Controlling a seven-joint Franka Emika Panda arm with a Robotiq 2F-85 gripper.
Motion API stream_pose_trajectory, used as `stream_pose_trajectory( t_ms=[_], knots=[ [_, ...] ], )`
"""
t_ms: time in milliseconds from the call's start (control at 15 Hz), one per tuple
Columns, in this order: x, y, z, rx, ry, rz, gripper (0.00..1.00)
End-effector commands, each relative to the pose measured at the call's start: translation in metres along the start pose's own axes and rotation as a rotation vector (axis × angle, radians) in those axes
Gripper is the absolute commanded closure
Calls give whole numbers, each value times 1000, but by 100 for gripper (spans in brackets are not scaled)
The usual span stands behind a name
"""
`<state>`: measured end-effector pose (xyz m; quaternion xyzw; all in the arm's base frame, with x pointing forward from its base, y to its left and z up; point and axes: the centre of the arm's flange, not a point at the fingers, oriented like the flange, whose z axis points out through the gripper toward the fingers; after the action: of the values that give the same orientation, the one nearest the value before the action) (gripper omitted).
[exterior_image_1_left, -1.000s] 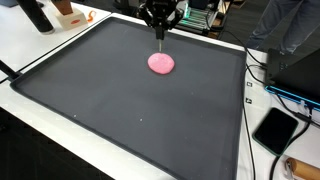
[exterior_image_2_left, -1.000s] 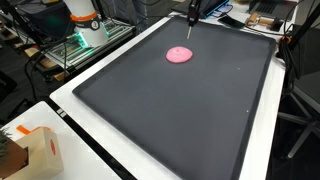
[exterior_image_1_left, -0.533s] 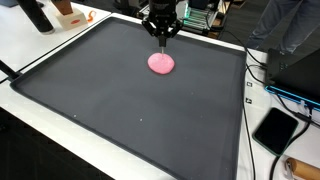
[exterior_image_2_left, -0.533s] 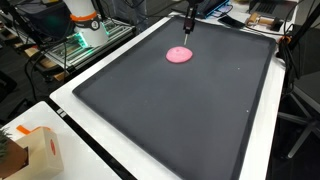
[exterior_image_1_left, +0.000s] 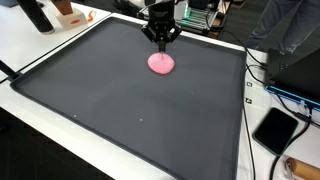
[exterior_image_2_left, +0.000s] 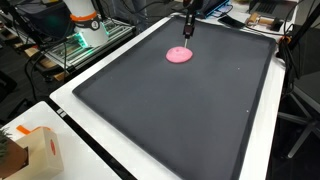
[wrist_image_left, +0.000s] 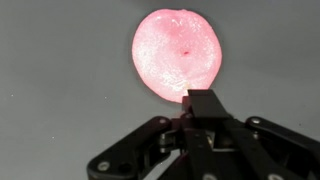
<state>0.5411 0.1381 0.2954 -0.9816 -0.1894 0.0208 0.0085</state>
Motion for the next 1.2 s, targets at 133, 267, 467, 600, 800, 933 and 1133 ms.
stream_pose_trajectory(
  t_ms=[133, 267, 467, 600, 800, 933, 1133],
  knots=[
    [-4, 4, 13, 43, 11, -25, 97],
    [-4, 4, 16, 50, 9, -28, 97],
    [-2, 5, 20, 57, 9, -31, 97],
    [-2, 6, 22, 57, 11, -29, 97],
    [0, 7, 27, 59, 12, -29, 97],
    [1, 7, 29, 60, 9, -29, 97],
    [2, 8, 35, 64, -2, -19, 97]
  ],
)
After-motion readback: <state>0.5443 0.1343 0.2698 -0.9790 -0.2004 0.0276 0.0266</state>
